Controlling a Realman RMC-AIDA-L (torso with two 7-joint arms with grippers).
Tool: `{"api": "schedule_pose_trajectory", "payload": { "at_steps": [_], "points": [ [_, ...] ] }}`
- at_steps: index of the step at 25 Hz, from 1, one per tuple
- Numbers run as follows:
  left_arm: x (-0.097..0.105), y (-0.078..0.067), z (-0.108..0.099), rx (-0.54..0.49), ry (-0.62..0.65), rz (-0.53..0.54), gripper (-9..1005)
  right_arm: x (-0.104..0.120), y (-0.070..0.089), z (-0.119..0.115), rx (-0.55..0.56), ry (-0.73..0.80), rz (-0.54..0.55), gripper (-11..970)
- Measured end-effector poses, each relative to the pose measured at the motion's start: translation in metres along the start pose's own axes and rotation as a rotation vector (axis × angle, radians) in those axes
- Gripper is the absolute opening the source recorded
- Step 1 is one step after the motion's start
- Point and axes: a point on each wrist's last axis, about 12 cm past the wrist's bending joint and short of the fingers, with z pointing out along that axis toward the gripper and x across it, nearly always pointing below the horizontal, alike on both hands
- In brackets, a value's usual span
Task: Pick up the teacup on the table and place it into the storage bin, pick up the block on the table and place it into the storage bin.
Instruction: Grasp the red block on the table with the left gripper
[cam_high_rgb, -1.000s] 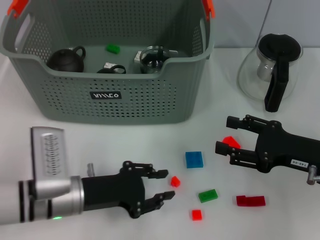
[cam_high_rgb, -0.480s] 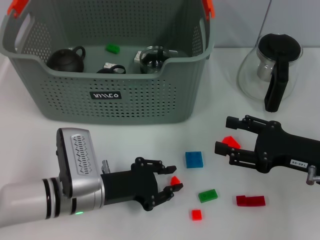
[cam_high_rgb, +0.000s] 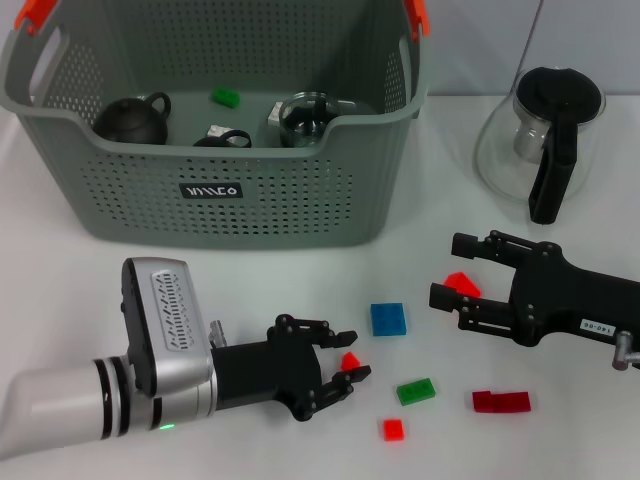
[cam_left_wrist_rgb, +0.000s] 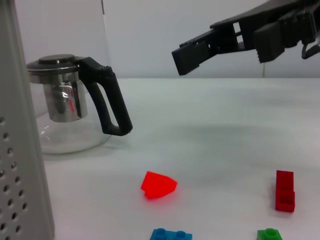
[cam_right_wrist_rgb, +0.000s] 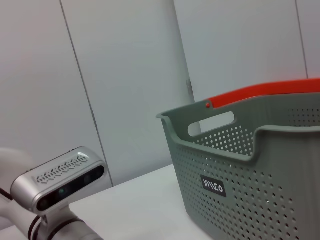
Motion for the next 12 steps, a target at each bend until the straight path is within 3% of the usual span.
{"api": "schedule_pose_trajectory", "payload": {
  "at_steps": [12],
  "points": [
    [0.0006,-0.0021,0.0034,-0.002,0.005,-0.001,319,0.0002,0.0001,0.0,0.0,0.0,0.001,820]
  ]
}}
